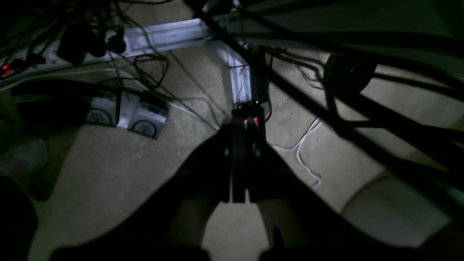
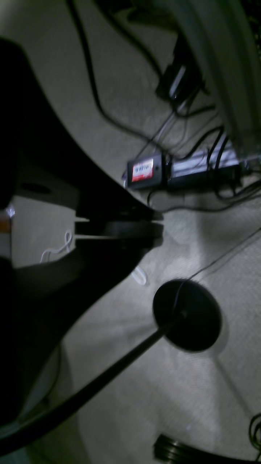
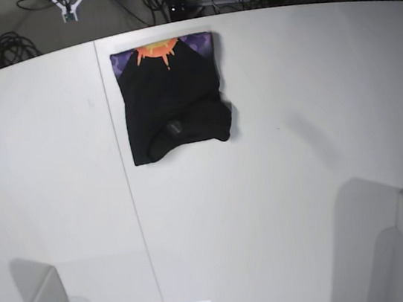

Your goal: Fold the T-shirt properly

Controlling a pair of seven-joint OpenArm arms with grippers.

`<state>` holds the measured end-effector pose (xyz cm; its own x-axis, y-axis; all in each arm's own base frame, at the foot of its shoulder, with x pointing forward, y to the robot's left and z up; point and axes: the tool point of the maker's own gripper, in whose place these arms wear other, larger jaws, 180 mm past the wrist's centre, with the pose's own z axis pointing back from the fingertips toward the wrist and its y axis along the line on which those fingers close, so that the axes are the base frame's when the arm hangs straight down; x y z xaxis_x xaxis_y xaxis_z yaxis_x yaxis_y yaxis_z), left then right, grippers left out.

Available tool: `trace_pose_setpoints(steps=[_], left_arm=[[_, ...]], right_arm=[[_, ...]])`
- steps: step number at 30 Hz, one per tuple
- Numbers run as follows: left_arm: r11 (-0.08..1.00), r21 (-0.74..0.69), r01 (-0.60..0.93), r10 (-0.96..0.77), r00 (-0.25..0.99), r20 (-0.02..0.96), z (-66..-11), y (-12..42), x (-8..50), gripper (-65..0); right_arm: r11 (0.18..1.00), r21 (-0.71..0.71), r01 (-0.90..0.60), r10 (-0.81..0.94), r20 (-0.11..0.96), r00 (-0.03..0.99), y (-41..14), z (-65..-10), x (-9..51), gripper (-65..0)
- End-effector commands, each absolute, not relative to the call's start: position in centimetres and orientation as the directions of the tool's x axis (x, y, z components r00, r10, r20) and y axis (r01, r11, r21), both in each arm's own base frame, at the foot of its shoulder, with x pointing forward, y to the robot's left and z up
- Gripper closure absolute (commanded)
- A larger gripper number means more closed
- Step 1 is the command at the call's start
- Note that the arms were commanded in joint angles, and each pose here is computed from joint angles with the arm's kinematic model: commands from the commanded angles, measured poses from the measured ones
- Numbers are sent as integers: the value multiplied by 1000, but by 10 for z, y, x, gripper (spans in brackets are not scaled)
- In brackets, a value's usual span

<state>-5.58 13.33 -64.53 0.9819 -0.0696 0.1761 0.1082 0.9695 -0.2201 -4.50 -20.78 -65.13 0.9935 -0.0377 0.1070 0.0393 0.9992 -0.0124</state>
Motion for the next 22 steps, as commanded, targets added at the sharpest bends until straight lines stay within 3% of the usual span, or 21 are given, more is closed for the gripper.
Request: trace_pose_setpoints(steps=[1,22], left_arm=[[973,-203,110,-74,982,175,-644,143,-61,0],[975,-193,109,-73,980,186,-644,149,-56,0]], right_arm=[[999,-31,37,-34,105,994,-216,-650,-51,0],[999,-1,53,-52,118,992,-196,-652,-48,0]])
